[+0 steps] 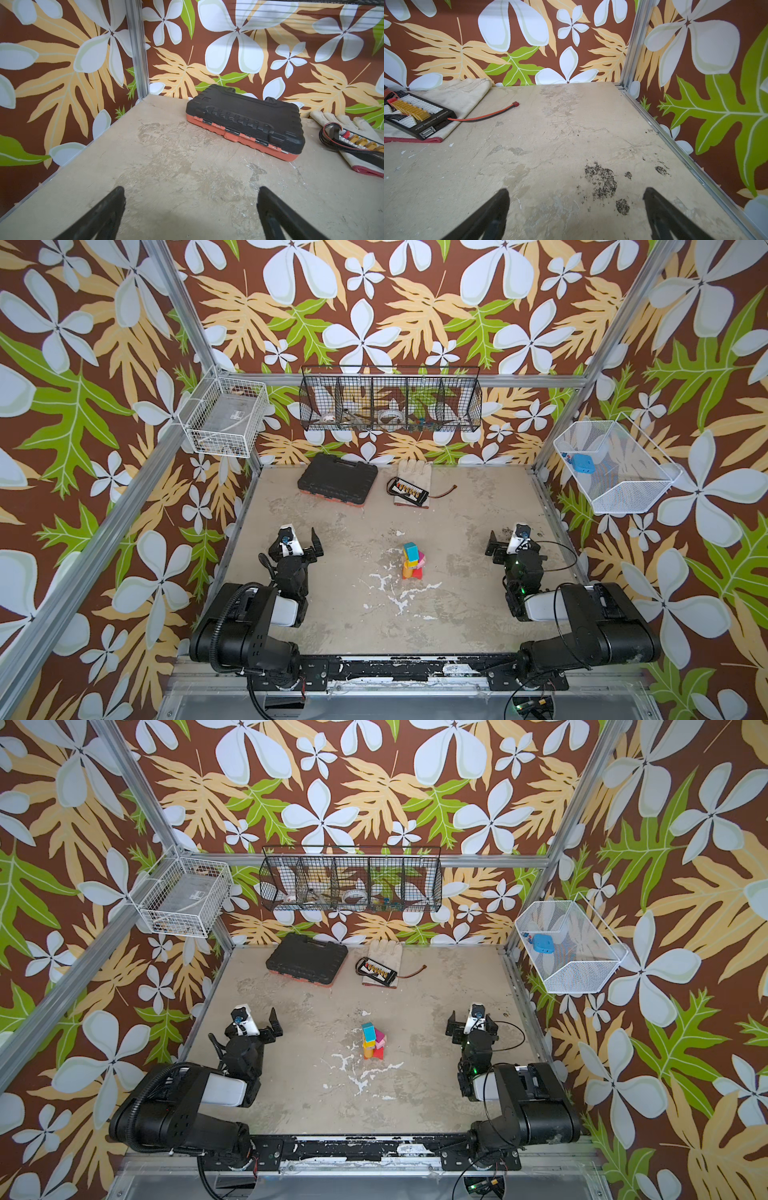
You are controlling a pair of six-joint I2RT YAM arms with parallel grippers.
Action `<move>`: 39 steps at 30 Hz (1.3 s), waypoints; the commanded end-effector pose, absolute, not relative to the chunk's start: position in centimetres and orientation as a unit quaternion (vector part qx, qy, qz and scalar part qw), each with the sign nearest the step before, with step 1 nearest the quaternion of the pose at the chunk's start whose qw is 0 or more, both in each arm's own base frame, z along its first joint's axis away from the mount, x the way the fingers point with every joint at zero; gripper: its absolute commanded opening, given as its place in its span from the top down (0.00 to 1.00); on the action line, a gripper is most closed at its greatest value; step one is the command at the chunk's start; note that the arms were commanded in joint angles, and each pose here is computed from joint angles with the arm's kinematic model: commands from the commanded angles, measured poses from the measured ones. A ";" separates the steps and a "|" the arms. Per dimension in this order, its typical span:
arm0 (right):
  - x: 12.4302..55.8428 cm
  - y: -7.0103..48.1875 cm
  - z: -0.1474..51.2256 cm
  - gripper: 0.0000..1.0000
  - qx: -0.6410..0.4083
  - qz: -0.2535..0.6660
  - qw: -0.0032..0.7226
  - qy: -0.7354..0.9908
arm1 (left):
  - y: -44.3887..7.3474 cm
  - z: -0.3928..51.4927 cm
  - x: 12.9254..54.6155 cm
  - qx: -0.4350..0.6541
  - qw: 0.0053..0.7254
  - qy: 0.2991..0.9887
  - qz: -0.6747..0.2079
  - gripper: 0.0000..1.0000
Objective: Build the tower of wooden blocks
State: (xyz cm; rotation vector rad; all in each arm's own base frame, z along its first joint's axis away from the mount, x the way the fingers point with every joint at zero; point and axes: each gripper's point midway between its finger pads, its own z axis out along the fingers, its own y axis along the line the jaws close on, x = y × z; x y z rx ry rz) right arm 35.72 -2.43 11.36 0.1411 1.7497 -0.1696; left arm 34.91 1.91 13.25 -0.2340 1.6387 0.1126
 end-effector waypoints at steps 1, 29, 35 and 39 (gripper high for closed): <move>35.9 -2.7 12.1 0.00 0.067 -0.083 0.646 0.756 | 1.9 13.6 35.0 -0.107 0.681 0.723 0.043 0.00; 35.9 -2.6 12.1 0.00 0.065 -0.086 0.645 0.756 | 1.9 13.7 35.0 -0.107 0.682 0.722 0.043 0.00; 31.4 -3.0 13.7 0.00 0.081 -0.091 0.697 0.707 | 1.9 13.6 35.0 -0.106 0.681 0.724 0.043 0.00; 34.8 -2.3 13.2 0.00 0.062 -0.086 0.669 0.735 | 1.9 13.7 35.0 -0.107 0.682 0.723 0.044 0.00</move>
